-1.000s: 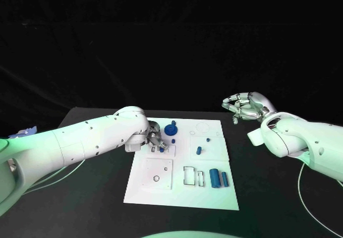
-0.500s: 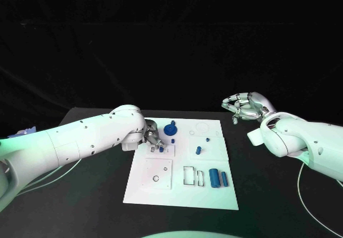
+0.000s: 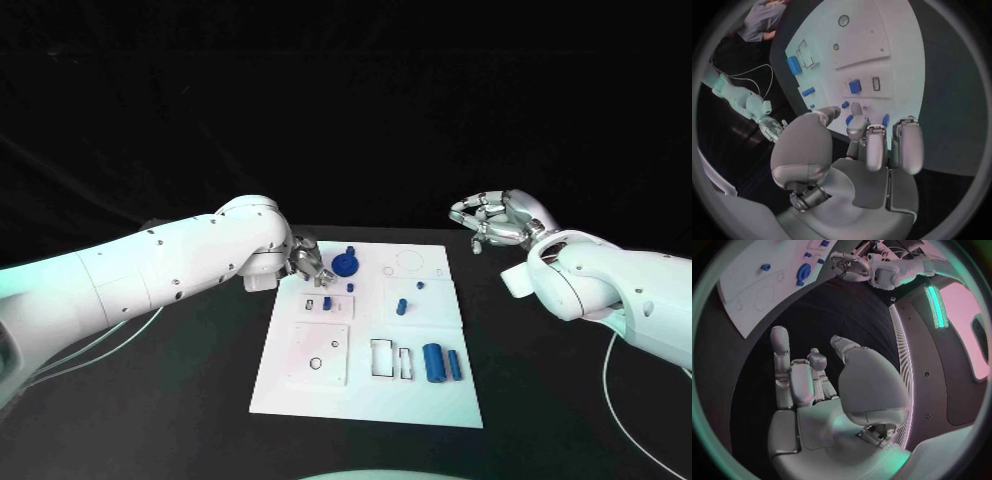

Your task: Assemble the parts on the task board

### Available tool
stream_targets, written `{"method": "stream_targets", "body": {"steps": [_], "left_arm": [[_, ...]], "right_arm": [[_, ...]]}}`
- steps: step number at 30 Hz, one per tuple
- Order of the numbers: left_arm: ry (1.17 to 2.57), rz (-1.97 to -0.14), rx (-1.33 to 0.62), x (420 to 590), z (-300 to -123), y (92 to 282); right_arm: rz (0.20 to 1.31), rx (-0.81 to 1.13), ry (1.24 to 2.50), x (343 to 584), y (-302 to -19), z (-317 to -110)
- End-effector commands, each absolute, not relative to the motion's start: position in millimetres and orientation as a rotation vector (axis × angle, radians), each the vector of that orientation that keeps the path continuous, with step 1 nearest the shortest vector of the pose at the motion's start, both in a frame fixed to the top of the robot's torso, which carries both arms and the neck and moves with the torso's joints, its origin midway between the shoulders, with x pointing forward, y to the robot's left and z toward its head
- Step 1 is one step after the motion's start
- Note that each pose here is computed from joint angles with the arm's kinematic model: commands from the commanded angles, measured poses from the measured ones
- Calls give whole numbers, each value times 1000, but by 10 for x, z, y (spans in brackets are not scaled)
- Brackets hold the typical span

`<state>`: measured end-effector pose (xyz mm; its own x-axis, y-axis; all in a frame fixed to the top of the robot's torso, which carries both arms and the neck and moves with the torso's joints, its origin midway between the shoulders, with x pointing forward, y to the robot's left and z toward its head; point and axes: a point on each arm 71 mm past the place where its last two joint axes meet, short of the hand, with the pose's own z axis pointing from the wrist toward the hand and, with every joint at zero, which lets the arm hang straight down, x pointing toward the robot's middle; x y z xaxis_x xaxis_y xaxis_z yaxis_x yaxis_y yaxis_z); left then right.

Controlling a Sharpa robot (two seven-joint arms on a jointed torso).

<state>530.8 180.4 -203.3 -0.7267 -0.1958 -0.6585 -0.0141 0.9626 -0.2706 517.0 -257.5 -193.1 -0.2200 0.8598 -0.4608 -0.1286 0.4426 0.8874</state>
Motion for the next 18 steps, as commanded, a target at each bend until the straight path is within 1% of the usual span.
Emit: {"method": "stream_targets", "body": {"steps": [1,4,9,13,18], "left_arm": [[2334,-359,-194,5384,-1920,1857],[2294,-373,-223,5473,-1824,1917],[2251,-400,-262,5585,-1744,1962],[2235,-401,-273,5639,-1726,1981],[2230,-346,-239,5703,-1734,2016]], "right_arm": [[1058,656,1518,5166,-2569,-1929],[1056,657,1518,5167,-2575,-1930],[1056,657,1518,5169,-2574,-1931],[1055,656,1518,5169,-2575,-1931],[1055,655,1519,5171,-2574,-1932]]}}
